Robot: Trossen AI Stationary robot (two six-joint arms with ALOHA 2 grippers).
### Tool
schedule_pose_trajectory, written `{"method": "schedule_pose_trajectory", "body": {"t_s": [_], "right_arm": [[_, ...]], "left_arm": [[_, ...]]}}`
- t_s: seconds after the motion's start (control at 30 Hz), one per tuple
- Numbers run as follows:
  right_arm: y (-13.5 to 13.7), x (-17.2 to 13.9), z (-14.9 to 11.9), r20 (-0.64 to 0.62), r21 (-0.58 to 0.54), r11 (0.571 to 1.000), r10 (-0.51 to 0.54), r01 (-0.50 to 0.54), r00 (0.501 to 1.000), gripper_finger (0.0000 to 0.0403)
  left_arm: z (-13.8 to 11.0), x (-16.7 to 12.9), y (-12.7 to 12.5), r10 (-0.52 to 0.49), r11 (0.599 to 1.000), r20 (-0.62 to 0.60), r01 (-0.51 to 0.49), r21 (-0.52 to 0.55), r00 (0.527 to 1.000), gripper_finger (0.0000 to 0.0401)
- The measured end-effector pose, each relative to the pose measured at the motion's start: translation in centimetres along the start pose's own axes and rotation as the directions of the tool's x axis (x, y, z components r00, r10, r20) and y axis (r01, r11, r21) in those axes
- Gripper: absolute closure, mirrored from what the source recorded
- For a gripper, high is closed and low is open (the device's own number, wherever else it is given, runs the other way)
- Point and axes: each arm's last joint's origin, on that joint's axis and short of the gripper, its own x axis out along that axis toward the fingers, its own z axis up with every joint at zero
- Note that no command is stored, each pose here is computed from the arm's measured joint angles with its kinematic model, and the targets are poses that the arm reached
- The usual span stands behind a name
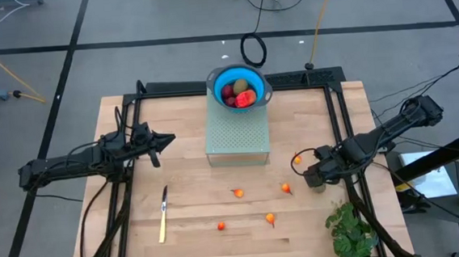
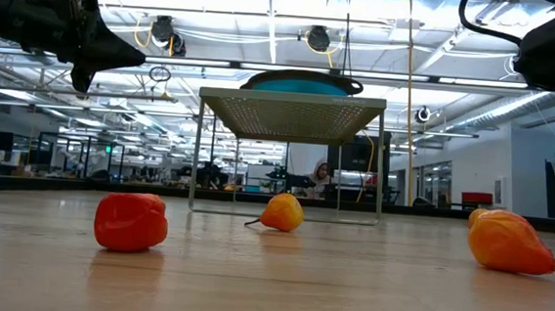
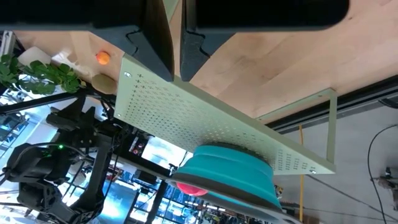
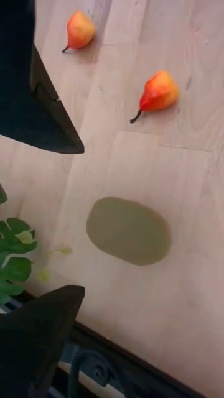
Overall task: Pick & Place Fruit
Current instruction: Put the brown kiwi into the blue strainer bowl on the shelf
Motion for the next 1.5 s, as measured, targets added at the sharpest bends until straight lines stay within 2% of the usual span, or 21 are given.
{"method": "schedule_pose_trajectory", "body": {"t_s": [0.13,0.3,0.43,1.03,1.17,1.5], "right_arm": [[0.0,0.5,0.0,-0.004,0.037,0.999,0.01,-0.009,1.0,0.0049],[-0.2,2.9,0.3,-0.013,0.107,0.994,0.028,-0.027,1.0,0.005],[-1.1,4.6,0.7,-0.003,0.169,0.985,-0.009,0.009,1.0,0.005],[-2.4,9.2,1.5,0.0,0.184,0.98,0.077,-0.076,0.997,0.0053],[-2.5,9.3,1.5,-0.001,0.185,0.98,0.071,-0.069,0.997,0.0078],[-2.6,9.3,1.4,-0.038,0.176,0.983,0.051,-0.044,0.998,0.0177]], "left_arm": [[0.0,0.0,0.0,0.0,1.0,0.0,0.0,0.0,1.0,0.0375],[0.0,0.0,0.0,0.0,1.0,0.0,0.0,0.0,1.0,0.0375],[0.0,0.0,0.0,0.001,1.0,0.0,-0.001,0.0,1.0,0.0375],[0.0,0.0,0.0,0.009,1.0,0.003,-0.009,-0.002,1.0,0.0375],[0.0,0.0,0.0,0.009,1.0,0.003,-0.009,-0.005,1.0,0.0375],[0.0,0.0,0.0,0.009,1.0,0.003,-0.009,-0.005,1.0,0.0375]]}}
